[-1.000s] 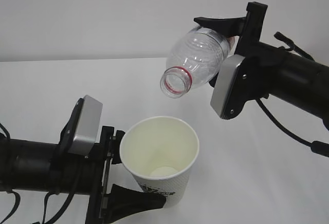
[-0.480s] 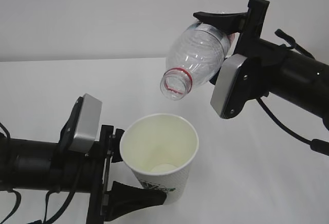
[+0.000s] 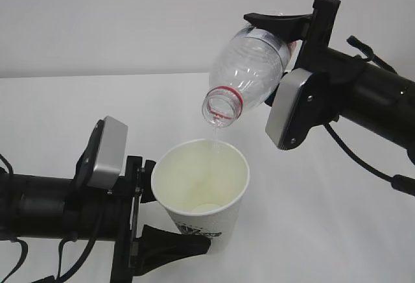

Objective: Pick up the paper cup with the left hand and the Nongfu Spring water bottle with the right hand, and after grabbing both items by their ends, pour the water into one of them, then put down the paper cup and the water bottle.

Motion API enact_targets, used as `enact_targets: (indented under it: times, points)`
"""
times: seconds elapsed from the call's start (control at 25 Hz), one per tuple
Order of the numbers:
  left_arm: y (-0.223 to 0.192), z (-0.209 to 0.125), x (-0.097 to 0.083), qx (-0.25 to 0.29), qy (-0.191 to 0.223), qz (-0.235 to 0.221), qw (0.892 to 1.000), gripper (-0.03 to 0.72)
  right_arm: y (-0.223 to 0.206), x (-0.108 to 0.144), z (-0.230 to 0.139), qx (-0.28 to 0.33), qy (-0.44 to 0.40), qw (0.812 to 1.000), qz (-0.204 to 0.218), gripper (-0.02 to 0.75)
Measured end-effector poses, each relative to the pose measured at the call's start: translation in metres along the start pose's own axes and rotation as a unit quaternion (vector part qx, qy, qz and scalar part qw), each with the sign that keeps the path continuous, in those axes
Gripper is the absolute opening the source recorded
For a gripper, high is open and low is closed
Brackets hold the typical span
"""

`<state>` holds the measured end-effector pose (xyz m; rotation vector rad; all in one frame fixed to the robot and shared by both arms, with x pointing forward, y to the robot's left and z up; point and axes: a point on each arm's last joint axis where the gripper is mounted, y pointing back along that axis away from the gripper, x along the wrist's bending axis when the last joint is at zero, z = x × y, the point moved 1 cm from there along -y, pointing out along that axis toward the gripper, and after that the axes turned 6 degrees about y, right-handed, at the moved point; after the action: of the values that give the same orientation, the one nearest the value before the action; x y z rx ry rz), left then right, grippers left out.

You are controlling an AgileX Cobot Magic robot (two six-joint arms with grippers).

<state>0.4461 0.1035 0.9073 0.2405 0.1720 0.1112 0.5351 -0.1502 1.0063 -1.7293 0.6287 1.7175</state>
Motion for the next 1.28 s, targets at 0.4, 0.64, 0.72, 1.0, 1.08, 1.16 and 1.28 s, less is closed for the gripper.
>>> enact_targets:
  times: [0.4, 0.64, 0.72, 1.0, 1.08, 1.16, 1.28]
  points:
    - [0.0000, 0.0007, 0.0014, -0.004, 0.003, 0.007, 1.000, 0.555, 0.0000, -0.0008, 0.0003, -0.001, 0.009, 1.000, -0.004, 0.496]
    - [0.0000, 0.0006, 0.0012, -0.003, 0.003, 0.006, 1.000, 0.555, 0.0000, -0.0015, 0.0004, -0.002, 0.009, 1.000, -0.007, 0.496]
    - [0.0000, 0.0004, 0.0008, -0.002, 0.002, 0.004, 1.000, 0.555, 0.0000, -0.0016, 0.0004, -0.002, 0.010, 1.000, -0.008, 0.496]
    - [0.0000, -0.0007, -0.0013, 0.003, -0.003, -0.006, 1.000, 0.555, 0.0000, -0.0021, 0.0004, -0.002, 0.010, 1.000, -0.010, 0.496]
    - [0.0000, -0.0007, -0.0013, 0.003, -0.003, -0.006, 1.000, 0.555, 0.0000, -0.0021, 0.0004, -0.002, 0.010, 1.000, -0.010, 0.496]
    - [0.0000, -0.0007, -0.0013, 0.003, -0.003, -0.006, 1.000, 0.555, 0.0000, -0.0021, 0.0004, -0.002, 0.010, 1.000, -0.010, 0.496]
    - [0.0000, -0.0007, -0.0013, 0.003, -0.003, -0.006, 1.000, 0.555, 0.0000, -0.0021, 0.0004, -0.002, 0.010, 1.000, -0.010, 0.496]
